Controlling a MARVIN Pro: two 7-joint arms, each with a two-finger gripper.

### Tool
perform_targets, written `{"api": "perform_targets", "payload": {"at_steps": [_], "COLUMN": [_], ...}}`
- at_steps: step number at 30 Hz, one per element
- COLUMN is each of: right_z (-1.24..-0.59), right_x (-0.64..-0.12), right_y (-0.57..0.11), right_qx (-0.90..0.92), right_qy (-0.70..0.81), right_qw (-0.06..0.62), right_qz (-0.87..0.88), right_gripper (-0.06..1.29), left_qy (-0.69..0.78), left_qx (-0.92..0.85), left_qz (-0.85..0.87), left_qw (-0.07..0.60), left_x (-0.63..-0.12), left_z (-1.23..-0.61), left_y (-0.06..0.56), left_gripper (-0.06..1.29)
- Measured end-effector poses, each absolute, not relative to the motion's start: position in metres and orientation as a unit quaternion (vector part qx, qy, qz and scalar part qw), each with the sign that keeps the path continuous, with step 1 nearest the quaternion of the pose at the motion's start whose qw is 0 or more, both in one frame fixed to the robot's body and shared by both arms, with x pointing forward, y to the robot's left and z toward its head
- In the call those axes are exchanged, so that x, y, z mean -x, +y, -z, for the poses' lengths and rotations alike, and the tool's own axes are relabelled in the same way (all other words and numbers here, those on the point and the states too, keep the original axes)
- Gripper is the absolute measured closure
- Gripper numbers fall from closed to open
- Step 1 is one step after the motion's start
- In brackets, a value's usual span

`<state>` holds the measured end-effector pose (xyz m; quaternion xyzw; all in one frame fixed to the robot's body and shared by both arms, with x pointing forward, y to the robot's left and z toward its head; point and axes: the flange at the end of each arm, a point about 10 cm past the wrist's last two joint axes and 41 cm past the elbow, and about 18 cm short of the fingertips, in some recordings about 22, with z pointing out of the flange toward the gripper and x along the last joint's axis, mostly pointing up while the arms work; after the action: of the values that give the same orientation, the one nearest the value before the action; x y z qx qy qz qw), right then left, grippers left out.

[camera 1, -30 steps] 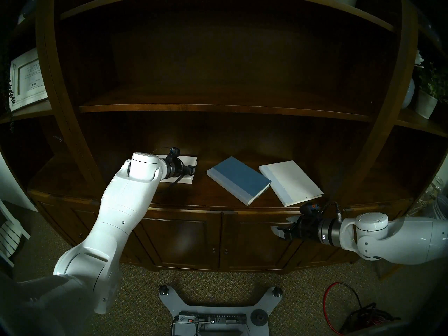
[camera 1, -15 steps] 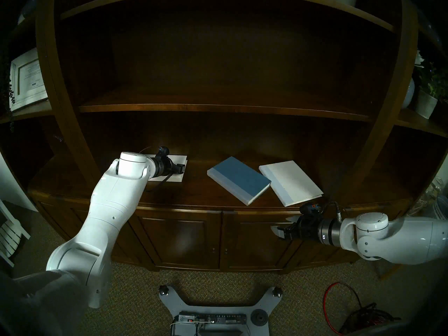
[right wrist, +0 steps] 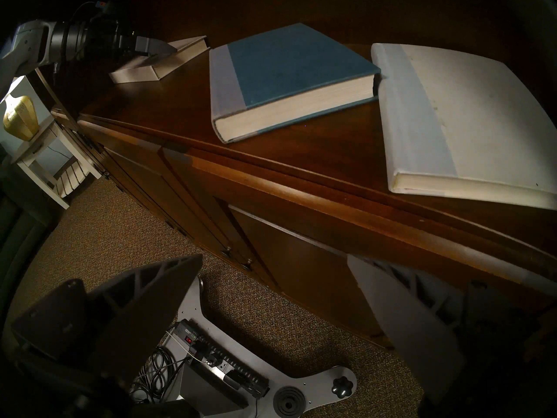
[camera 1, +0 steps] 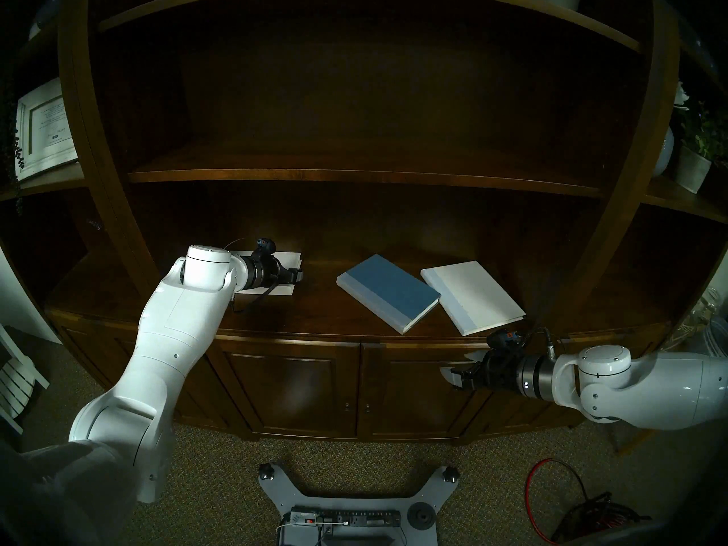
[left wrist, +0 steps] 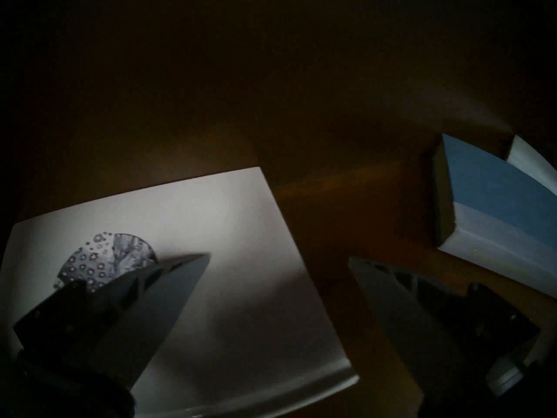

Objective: Close the books and align them horizontally on the shelf

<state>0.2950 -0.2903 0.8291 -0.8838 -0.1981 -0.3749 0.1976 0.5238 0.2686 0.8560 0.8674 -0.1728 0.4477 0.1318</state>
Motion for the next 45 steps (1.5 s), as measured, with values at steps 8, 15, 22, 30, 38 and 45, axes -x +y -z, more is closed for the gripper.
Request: {"api": "perform_targets", "payload": {"at_steps": [8, 15, 22, 30, 38, 45], "right_z": [-0.828, -0.827, -0.826, -0.826, -0.826, -0.827], "right_x": [-0.294, -0.293, -0.292, -0.292, -0.292, -0.293], "right_y": [-0.290, -0.290, -0.290, -0.290, -0.290, -0.290], "right_qx": [0.884, 0.885, 0.886, 0.886, 0.886, 0.885], "right_qy": [-0.198, -0.198, -0.198, -0.198, -0.198, -0.198], "right_qw": [0.198, 0.198, 0.198, 0.198, 0.198, 0.198], "right_qz": [0.374, 0.372, 0.371, 0.371, 0.371, 0.371], "right_gripper": [-0.03, -0.03, -0.03, -0.03, -0.03, -0.03], "left_qy": [-0.205, -0.227, -0.245, -0.274, -0.327, -0.374], "left_qx": [-0.846, -0.826, -0.817, -0.810, -0.784, -0.749], "left_qz": [-0.458, -0.475, -0.479, -0.469, -0.449, -0.442], "left_qw": [0.180, 0.199, 0.205, 0.221, 0.277, 0.322], "left_x": [-0.510, -0.495, -0.474, -0.440, -0.404, -0.383], "left_z": [-0.875, -0.900, -0.913, -0.920, -0.925, -0.933], "left_y": [0.263, 0.276, 0.294, 0.312, 0.300, 0.271], "left_gripper": [-0.02, -0.02, -0.02, -0.02, -0.02, -0.02]}}
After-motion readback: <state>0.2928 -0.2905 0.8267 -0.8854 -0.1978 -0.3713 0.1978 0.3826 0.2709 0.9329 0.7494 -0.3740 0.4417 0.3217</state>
